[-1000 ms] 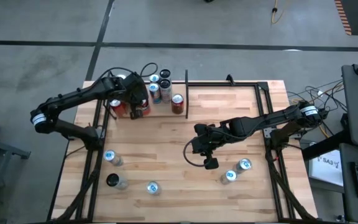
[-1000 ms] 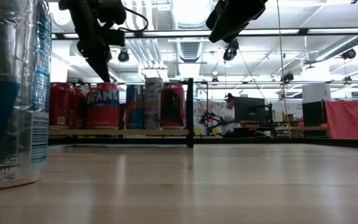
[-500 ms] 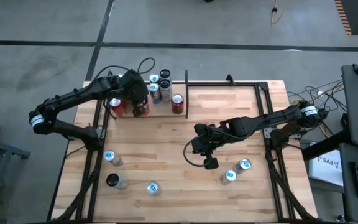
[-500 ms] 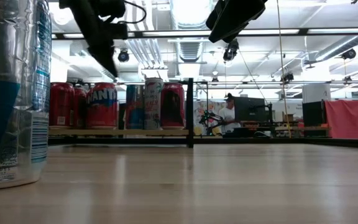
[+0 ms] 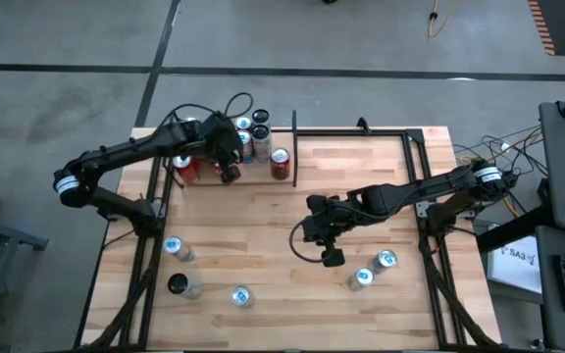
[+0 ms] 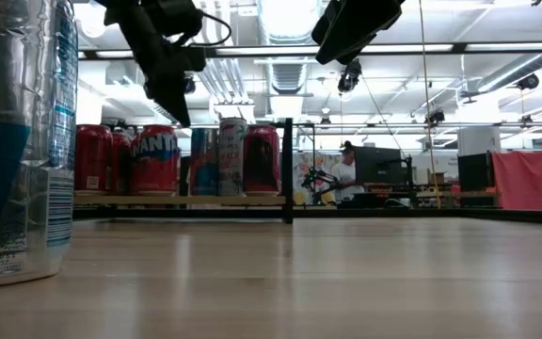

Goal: Place canned beverage on shelf
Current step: Put the red soda can on the shelf aligned with the other red soda can

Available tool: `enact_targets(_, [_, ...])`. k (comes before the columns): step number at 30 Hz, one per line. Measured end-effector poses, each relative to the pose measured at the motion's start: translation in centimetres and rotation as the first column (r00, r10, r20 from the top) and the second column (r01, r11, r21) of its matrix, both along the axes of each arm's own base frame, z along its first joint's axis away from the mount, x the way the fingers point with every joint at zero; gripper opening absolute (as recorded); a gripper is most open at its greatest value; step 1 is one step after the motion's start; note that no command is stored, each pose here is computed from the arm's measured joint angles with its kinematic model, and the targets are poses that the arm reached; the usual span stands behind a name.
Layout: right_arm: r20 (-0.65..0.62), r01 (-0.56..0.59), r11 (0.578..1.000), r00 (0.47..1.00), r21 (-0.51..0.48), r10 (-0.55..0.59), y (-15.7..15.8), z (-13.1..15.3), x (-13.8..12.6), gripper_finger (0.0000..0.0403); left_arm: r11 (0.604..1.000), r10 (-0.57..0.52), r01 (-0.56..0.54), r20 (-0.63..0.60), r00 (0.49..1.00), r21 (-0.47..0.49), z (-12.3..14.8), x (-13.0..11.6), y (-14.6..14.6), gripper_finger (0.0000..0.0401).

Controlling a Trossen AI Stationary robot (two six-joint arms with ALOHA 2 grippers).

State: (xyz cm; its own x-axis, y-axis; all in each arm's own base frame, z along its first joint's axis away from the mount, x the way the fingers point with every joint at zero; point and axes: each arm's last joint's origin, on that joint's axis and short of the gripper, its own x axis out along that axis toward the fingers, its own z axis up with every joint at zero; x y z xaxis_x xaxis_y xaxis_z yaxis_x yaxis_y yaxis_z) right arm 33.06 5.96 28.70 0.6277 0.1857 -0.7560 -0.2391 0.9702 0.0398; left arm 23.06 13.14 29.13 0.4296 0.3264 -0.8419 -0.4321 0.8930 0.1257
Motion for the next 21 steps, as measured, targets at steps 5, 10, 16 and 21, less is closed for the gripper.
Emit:
enact_targets(5, [-0.001,0.000,1.000,1.000,0.000,0.000,0.00,0.00,-0.01,0.0009,0.999,0.037,-0.036,-0.063,0.997,0.016,-0.58,-0.01,0.18,0.0000])
enact_targets(10, [-0.001,0.000,1.000,1.000,0.000,0.000,0.00,-0.01,-0.01,0.0009,0.999,0.054,-0.054,-0.078,0.996,-0.002,-0.66,-0.24,0.05,0.0000])
enact_targets(16, [-0.001,0.000,1.000,1.000,0.000,0.000,0.00,0.00,-0.01,0.0009,0.998,0.057,-0.058,-0.087,0.995,-0.007,-0.64,-0.40,-0.03,0.0000])
enact_targets(21, [-0.001,0.001,1.000,1.000,0.000,-0.001,0.00,0.00,-0.01,0.0009,0.998,0.064,-0.065,-0.107,0.992,-0.002,-0.70,-0.55,-0.07,0.0000])
